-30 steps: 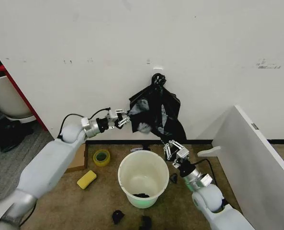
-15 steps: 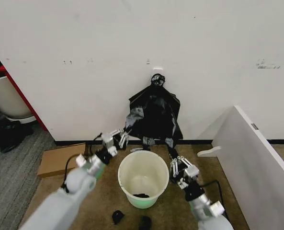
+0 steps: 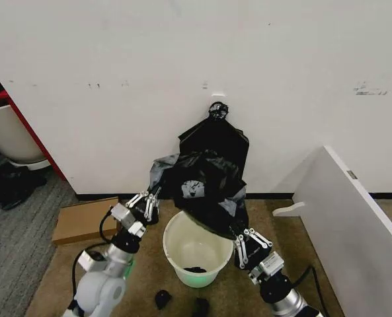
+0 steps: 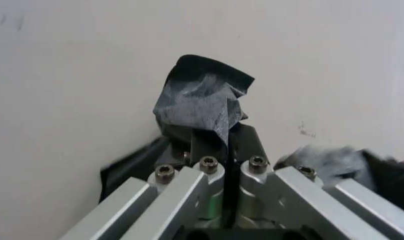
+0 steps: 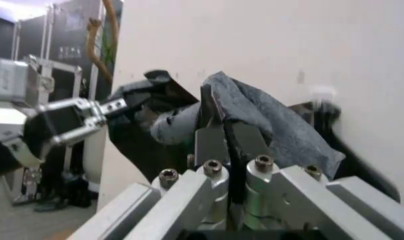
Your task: Place the garbage bag over the trash bin.
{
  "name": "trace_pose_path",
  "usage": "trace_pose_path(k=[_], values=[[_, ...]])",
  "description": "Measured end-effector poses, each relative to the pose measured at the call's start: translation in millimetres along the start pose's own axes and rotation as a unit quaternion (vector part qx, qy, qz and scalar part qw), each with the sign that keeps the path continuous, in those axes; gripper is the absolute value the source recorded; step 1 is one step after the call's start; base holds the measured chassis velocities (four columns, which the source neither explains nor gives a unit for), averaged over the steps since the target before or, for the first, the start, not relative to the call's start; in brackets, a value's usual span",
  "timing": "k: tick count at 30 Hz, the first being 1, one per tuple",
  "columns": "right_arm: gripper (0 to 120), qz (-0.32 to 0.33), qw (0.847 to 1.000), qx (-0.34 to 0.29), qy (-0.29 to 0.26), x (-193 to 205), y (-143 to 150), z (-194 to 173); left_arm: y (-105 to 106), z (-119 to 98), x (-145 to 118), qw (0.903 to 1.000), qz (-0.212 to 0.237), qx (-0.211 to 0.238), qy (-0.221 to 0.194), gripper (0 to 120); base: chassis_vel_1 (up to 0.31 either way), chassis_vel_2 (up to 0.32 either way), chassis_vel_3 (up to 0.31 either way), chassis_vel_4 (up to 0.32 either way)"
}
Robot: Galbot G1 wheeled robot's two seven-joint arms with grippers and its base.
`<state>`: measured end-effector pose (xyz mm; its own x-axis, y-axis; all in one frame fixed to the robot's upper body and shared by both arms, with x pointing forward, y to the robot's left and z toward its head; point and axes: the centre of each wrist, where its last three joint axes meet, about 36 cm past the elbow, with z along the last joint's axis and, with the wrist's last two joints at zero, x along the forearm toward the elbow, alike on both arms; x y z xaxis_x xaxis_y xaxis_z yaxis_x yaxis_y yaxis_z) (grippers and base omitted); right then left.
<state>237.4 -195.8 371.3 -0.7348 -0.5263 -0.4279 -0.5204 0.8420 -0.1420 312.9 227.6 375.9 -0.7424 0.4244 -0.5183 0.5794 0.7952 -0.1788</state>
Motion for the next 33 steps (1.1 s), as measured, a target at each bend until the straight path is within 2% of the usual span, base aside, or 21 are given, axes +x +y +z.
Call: trace_pose_path(k=[2,4,7,13,16,18,21,26,30,32,33], values=[[0,0.003,1.000,-0.001,0.004,1,0,6,-5,6,3,0.9999,-0.006,0.010,0.003,0,0.000,0.000,0.000,0.000],[0,0.009,1.000,0.000,0.010,3,-3,21,-15,23,10,0.9994,-0.017,0.029,0.009,0,0.000,0.000,0.000,0.000],[0,0.026,0.999,-0.017,0.017,2,-6,40,-24,38,14,0.9992,-0.017,0.033,0.016,0,0.000,0.000,0.000,0.000],[0,0.038,0.997,-0.066,0.022,1,-6,61,-32,54,21,0.9982,-0.025,0.045,0.031,0,0.000,0.000,0.000,0.000],[0,0.019,0.994,-0.109,0.020,-1,-8,64,-36,61,32,0.9963,-0.034,0.063,0.048,0,0.000,0.000,0.000,0.000],[0,0.008,0.992,-0.121,0.020,-1,-10,64,-36,62,34,0.9956,-0.038,0.069,0.051,0,0.000,0.000,0.000,0.000],[0,-0.059,0.984,-0.165,0.017,-5,-26,62,-40,62,45,0.9923,-0.048,0.090,0.070,0,0.000,0.000,0.000,0.000],[0,-0.108,0.974,-0.197,0.015,-9,-37,61,-43,59,54,0.9909,-0.049,0.093,0.084,0,0.000,0.000,0.000,0.000],[0,-0.151,0.953,-0.262,0.018,-12,-38,58,-42,49,61,0.9920,-0.037,0.071,0.098,0,0.000,0.000,0.000,0.000],[0,-0.169,0.938,-0.301,0.034,-11,-37,58,-38,42,65,0.9936,-0.028,0.042,0.101,0,0.000,0.000,0.000,0.000],[0,-0.169,0.938,-0.301,0.034,-11,-37,58,-38,42,65,0.9936,-0.028,0.042,0.101,0,0.000,0.000,0.000,0.000]])
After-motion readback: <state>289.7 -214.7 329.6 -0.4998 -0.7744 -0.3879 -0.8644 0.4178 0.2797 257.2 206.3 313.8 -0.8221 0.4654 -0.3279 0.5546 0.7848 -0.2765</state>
